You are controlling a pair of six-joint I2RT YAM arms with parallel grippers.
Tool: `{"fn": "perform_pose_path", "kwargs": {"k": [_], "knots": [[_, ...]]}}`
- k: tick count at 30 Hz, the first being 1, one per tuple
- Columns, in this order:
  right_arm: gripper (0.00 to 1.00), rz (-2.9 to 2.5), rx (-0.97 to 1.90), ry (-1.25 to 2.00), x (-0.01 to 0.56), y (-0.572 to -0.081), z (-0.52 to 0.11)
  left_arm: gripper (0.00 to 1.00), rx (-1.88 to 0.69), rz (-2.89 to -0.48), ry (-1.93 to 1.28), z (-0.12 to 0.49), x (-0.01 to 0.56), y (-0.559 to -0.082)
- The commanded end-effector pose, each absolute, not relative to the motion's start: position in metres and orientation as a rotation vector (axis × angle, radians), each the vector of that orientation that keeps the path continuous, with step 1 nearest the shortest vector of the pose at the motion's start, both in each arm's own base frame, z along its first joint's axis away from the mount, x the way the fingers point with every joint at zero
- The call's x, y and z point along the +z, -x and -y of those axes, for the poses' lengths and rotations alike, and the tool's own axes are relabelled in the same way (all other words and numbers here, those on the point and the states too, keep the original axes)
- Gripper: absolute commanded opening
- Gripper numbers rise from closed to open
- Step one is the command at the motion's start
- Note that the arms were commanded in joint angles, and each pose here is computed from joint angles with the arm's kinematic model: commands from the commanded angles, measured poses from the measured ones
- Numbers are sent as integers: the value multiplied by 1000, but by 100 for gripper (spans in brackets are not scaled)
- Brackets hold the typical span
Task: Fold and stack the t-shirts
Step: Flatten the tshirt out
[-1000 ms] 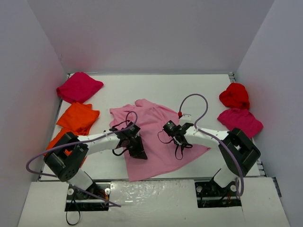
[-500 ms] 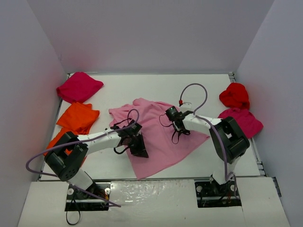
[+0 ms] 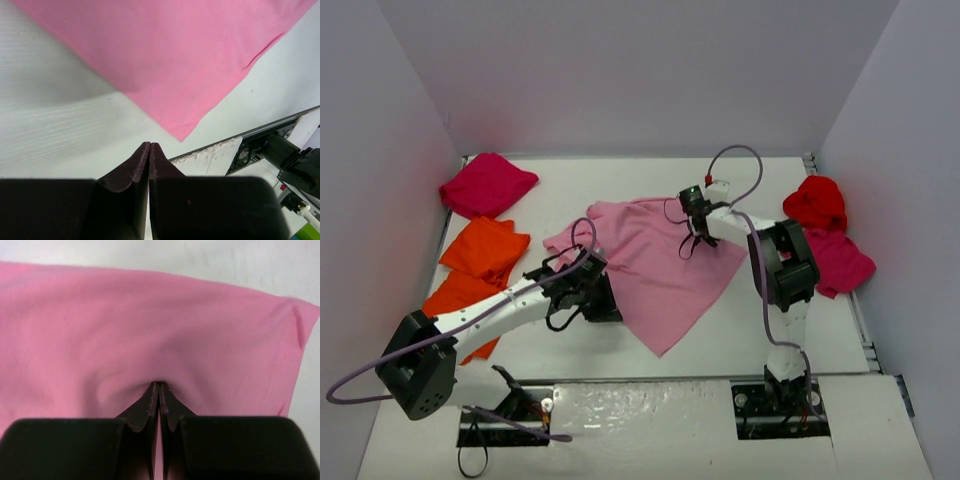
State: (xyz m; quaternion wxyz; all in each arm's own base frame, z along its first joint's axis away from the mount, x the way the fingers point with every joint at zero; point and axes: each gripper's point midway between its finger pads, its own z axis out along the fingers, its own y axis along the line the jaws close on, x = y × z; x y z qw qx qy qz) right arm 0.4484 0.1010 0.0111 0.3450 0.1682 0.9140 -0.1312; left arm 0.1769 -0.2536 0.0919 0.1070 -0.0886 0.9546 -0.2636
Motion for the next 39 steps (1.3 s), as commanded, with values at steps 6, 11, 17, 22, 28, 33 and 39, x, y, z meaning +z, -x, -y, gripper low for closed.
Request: {"fn": "perform_pose_path", "kwargs": {"k": [6, 11, 17, 22, 28, 33, 39], "knots": [[0, -2339, -353, -411, 18, -531, -77, 0, -768, -2686, 212, 246, 123, -186], [0, -2219, -314, -429, 66, -570, -78, 0, -774, -2672, 202, 244, 123, -185], [0, -2032, -323, -317, 182, -543, -125, 0, -756, -2637, 190, 239, 123, -188], [0, -2109, -17, -236, 204, -472, -189, 0, -763, -2634, 164, 246, 123, -193], [0, -2388, -13, -74, 85, -332, -227, 0, -772, -2636, 134, 255, 120, -201], [0, -2492, -64, -103, 37, -280, -210, 0, -778, -2664, 102, 264, 114, -204], [0, -2458, -120, -64, 36, -286, -214, 0, -758, -2659, 82, 266, 115, -210]]}}
